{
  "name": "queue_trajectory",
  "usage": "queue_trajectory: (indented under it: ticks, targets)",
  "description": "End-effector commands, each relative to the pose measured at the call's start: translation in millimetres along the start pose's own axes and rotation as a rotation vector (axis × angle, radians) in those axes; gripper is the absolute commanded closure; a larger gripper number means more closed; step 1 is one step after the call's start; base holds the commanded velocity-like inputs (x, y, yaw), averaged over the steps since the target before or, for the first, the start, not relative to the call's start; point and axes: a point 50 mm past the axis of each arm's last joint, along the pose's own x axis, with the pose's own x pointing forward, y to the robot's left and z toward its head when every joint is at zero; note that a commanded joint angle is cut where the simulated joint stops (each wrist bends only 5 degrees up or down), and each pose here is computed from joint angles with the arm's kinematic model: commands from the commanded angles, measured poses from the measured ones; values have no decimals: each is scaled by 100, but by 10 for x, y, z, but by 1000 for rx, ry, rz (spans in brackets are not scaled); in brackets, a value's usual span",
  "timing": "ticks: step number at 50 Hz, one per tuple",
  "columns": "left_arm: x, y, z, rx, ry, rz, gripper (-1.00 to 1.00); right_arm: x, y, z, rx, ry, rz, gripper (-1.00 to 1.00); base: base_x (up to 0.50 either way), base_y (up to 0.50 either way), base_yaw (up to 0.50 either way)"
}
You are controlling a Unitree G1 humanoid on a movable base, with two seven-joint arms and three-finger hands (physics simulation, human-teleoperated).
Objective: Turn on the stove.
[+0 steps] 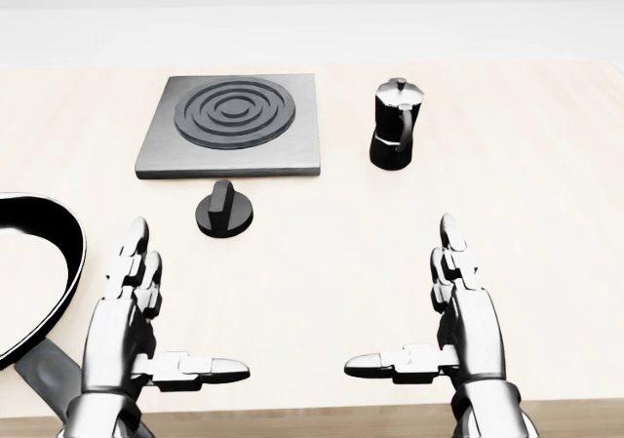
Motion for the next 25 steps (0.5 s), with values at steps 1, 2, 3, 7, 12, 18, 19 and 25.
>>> queue_trajectory:
  ticks: [1, 2, 3, 7, 12, 18, 19, 25]
  targets:
    - [-26, 78, 47, 24, -27, 4, -100, 7, -94, -37, -7, 21, -18, -100, 0, 0, 0]
    - [-28, 78, 46, 24, -27, 4, -100, 5, -92, -34, -8, 20, -18, -100, 0, 0, 0]
    - [-29, 79, 45, 24, -26, 3, -100, 4, -91, -33, -11, 18, -18, -100, 0, 0, 0]
    - [-25, 82, 54, 21, -27, 0, -100, 13, -93, -42, -13, 19, -18, -100, 0, 0, 0]
    - [-16, 93, 56, 22, -27, 4, -100, 17, -93, -42, -14, 19, -17, -100, 0, 0, 0]
    - [-29, 88, 65, 12, -26, -8, -100, 8, -91, -43, -16, 19, -17, -100, 0, 0, 0]
    - [-30, 88, 56, 11, -24, -7, -100, 5, -88, -41, -17, 18, -17, -100, 0, 0, 0]
    - [-32, 85, 49, 14, -21, -12, -100, 9, -81, -41, -19, 17, -17, -100, 0, 0, 0]
